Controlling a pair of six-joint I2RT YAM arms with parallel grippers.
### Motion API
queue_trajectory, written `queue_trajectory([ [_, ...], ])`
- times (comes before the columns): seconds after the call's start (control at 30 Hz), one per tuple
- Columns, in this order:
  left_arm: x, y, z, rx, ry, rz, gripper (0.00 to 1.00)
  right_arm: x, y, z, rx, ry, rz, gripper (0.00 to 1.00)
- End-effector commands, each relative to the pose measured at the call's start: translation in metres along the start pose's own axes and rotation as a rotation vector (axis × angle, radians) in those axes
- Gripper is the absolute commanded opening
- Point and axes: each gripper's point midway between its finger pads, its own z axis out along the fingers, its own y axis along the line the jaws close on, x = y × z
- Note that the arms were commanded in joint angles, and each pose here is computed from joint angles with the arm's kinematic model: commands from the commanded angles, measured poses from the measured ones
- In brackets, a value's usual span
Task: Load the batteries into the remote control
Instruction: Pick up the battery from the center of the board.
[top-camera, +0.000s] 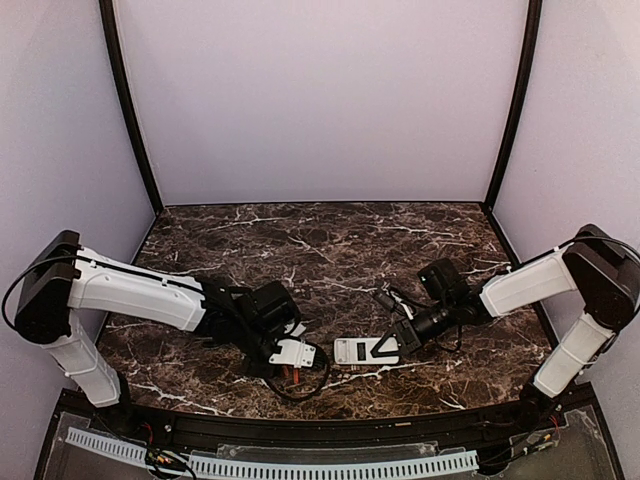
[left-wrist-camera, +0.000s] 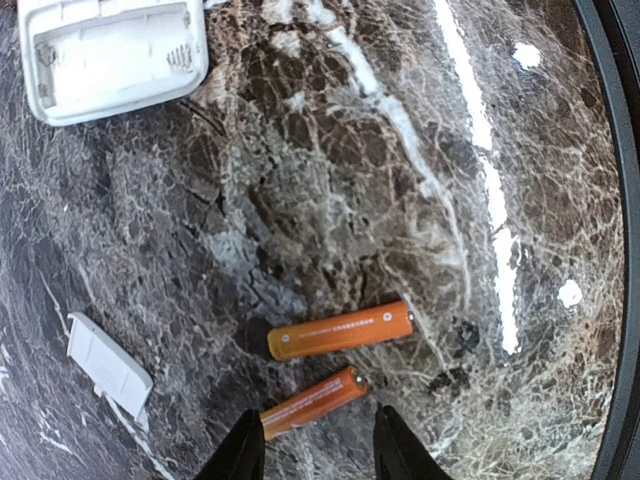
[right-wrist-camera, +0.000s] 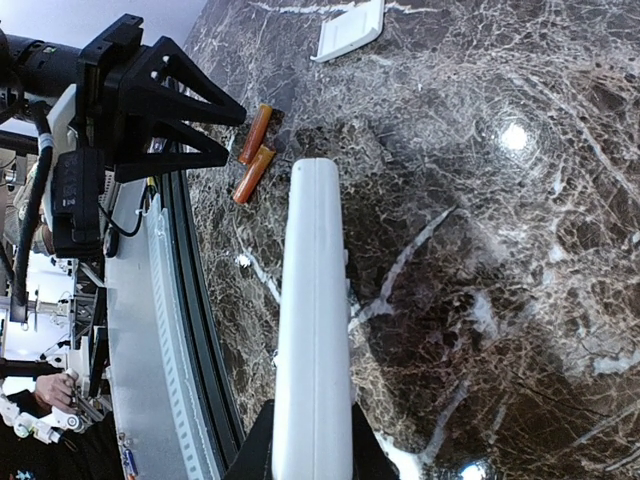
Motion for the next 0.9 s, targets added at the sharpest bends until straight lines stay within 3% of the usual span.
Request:
queue_trajectory([
  [0.0, -0.005, -0.002, 0.005, 0.046, -0.007, 0.052, 0.38, -0.004, 0.003, -0.001, -0.017, -0.016, -0.025, 0.00],
  [0.2, 0.002, -0.005, 0.014, 0.105, 0.028, 0.032, 0.35, -0.002, 0.002, -0.002, -0.012, -0.019, -0.024, 0.00],
  [0.37, 0.010, -0.011, 0.017, 0.147, 0.062, 0.009, 0.20, 0.000, 0.001, -0.002, -0.010, -0.019, -0.022, 0.00],
  [0.63, 0.022, -0.015, 0.018, 0.181, 0.124, -0.043, 0.10, -0.001, 0.001, -0.003, -0.009, -0.021, -0.026, 0.00],
  [0.87, 0.007, 0.006, 0.011, 0.122, 0.063, -0.100, 0.01, -0.004, 0.000, -0.005, 0.002, -0.034, -0.029, 0.00],
])
